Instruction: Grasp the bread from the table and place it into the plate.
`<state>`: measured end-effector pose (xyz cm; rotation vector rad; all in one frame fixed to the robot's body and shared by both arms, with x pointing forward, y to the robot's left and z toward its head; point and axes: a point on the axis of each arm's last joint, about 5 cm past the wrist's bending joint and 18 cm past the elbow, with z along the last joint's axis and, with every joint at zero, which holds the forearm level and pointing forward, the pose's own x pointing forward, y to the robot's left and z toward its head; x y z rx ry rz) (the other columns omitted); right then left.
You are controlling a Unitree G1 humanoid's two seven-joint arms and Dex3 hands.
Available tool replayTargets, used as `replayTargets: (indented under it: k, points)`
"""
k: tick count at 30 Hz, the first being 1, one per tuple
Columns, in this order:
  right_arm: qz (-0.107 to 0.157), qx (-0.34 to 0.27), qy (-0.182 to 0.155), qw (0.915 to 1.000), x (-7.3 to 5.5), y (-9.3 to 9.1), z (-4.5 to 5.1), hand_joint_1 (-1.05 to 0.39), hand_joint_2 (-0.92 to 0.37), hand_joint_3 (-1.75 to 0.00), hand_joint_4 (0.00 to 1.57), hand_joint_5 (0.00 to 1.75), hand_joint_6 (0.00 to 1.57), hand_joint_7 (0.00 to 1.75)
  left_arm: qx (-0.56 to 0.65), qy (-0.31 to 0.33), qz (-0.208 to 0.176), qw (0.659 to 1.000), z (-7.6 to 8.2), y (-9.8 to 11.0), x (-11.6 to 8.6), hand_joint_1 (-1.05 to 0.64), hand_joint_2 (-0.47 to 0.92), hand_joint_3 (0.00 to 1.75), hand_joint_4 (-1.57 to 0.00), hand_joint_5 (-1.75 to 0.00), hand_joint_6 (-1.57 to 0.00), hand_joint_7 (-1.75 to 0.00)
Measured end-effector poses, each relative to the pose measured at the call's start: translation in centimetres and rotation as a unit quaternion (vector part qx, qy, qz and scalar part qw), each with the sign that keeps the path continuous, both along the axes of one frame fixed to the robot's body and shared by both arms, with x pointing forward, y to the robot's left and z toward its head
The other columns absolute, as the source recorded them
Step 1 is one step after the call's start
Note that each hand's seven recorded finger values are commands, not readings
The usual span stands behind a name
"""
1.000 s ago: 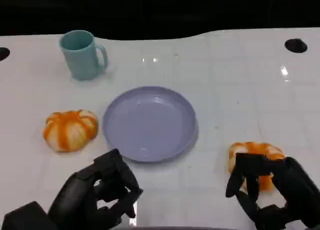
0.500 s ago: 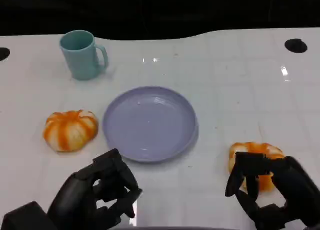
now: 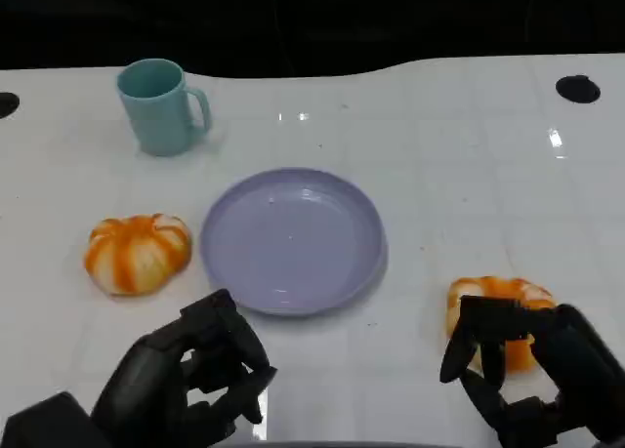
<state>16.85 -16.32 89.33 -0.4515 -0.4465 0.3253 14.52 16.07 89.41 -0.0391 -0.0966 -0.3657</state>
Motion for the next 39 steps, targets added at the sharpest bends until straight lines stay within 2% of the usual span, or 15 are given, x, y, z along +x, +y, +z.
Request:
replayTargets:
  k: [3,8,11,13,17,18,21,25,29,34,39]
  points:
    - [-0.003,0.002,-0.001,1.0000,0.0,0.0,0.06,-0.06,-0.24,-1.36,0.78,1.47,0.78,1.01,0.000,0.000,0.000,1.000,0.0,0.0,0.0,-0.57,0.92,0.39,-0.69,-1.75,-0.48,-1.75]
    - [-0.017,-0.004,-0.006,0.9998,0.1,-0.2,0.74,-0.09,-0.25,-1.29,0.64,1.28,0.72,0.84,0.000,0.000,0.000,1.000,0.0,0.0,0.0,-0.57,0.92,0.39,-0.69,-1.75,-0.48,-1.75]
    - [-0.024,-0.016,-0.006,0.9996,0.1,-0.2,1.24,-0.20,-0.33,-1.11,0.54,1.13,0.60,0.75,0.000,0.000,0.000,1.000,0.0,0.0,0.0,-0.56,0.92,0.40,-0.69,-1.75,-0.48,-1.75]
    - [-0.027,-0.035,-0.007,0.9990,0.1,-0.2,1.68,-0.27,-0.42,-0.87,0.38,1.09,0.50,0.66,0.000,0.000,0.000,1.000,0.0,0.0,0.0,-0.56,0.92,0.40,-0.69,-1.75,-0.48,-1.75]
    - [-0.028,-0.083,-0.011,0.9961,0.1,-0.6,2.51,-0.32,-0.57,-0.54,0.07,1.00,0.37,0.53,0.000,0.000,0.000,1.000,0.0,0.0,0.0,-0.56,0.92,0.40,-0.69,-1.75,-0.48,-1.75]
    - [-0.027,-0.095,-0.010,0.9950,0.1,-0.7,2.74,-0.33,-0.64,-0.42,0.03,0.96,0.34,0.49,0.000,0.000,0.000,1.000,0.0,0.0,0.0,-0.56,0.92,0.40,-0.69,-1.75,-0.48,-1.75]
    - [-0.024,-0.133,-0.007,0.9908,0.0,-1.1,3.73,-0.34,-0.70,-0.26,0.00,0.85,0.29,0.43,0.000,0.000,0.000,1.000,0.0,0.0,0.0,-0.57,0.92,0.40,-0.69,-1.75,-0.48,-1.75]
    - [-0.020,-0.190,-0.002,0.9815,-0.1,-1.6,4.94,-0.36,-0.74,-0.11,0.00,0.73,0.28,0.33,0.000,0.000,0.000,1.000,0.0,0.0,0.0,-0.55,0.92,0.41,-0.69,-1.75,-0.47,-1.75]
    - [-0.024,-0.251,0.002,0.9677,-0.4,-1.8,6.05,-0.36,-0.74,-0.05,0.00,0.66,0.28,0.25,0.000,0.000,-0.001,1.000,0.0,0.0,0.0,-0.56,0.92,0.41,-0.69,-1.75,-0.47,-1.75]
    - [-0.036,-0.321,0.004,0.9463,-0.7,-1.9,7.41,-0.33,-0.73,-0.02,0.00,0.63,0.30,0.19,0.001,0.001,-0.006,1.000,0.0,-0.3,0.0,-0.57,0.92,0.40,-0.69,-1.75,-0.48,-1.75]
    - [-0.045,-0.357,0.007,0.9330,-0.9,-2.0,8.00,-0.35,-0.75,-0.01,0.00,0.67,0.34,0.12,0.001,0.000,-0.007,1.000,0.0,-0.3,0.0,-0.58,0.92,0.39,-0.70,-1.75,-0.48,-1.75]
